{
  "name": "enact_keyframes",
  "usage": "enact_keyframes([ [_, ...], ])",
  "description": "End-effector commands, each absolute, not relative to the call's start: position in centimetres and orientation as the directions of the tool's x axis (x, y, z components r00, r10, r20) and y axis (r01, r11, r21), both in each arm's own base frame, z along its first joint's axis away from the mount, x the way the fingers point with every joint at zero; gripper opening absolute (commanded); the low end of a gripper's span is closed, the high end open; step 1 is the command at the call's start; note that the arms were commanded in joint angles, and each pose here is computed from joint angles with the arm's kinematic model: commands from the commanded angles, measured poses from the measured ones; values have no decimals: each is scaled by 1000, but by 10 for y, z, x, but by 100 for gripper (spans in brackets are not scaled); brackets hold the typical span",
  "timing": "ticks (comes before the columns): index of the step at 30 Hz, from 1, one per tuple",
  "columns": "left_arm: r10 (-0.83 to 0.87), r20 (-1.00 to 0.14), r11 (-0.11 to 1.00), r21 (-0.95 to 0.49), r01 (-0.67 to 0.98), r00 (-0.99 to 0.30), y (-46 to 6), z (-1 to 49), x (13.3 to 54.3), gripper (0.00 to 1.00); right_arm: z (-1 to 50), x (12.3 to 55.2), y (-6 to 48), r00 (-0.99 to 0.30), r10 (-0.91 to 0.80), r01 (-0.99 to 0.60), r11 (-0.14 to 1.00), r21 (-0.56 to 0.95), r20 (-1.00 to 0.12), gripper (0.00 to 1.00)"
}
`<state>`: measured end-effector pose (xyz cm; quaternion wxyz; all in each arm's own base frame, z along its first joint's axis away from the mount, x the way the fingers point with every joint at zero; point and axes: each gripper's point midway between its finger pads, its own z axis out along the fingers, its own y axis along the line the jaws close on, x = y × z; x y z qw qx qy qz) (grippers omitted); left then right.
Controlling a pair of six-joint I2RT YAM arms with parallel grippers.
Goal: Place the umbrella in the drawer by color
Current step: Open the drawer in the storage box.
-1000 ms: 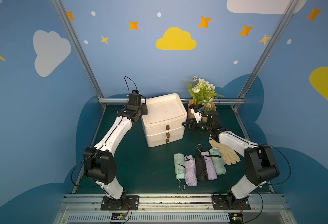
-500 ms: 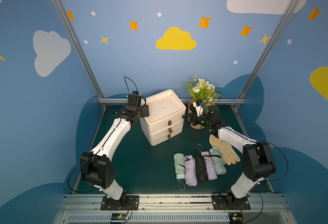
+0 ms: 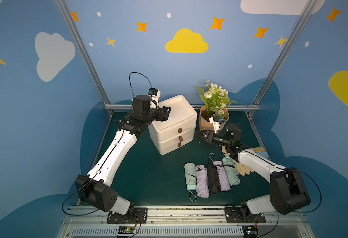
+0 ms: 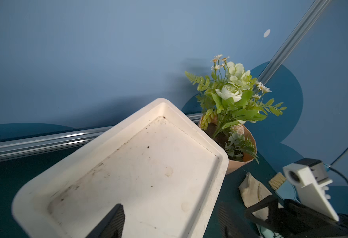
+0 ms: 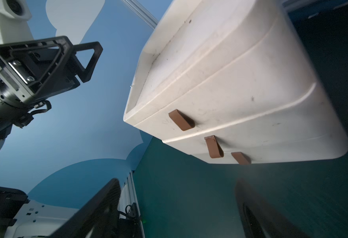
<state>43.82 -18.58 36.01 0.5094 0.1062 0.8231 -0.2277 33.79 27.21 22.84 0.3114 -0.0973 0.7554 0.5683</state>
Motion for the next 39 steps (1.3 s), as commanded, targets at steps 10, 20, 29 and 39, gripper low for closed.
enact_keyframes([
  [10,-40,-763,864,-351,361,-646,-193,294,472,74,223,351,331,-838,222,-462,196,865,-498,89],
  [20,-132,-703,855,-437,278,-699,-163,266,482,74,228,364,357,-851,212,-464,126,877,-481,85],
  [29,-148,-692,852,-452,264,-707,-153,262,486,74,233,374,372,-853,220,-467,87,880,-474,80],
  [39,-148,-694,851,-452,267,-705,-152,264,485,74,249,379,361,-829,270,-488,78,869,-490,73],
])
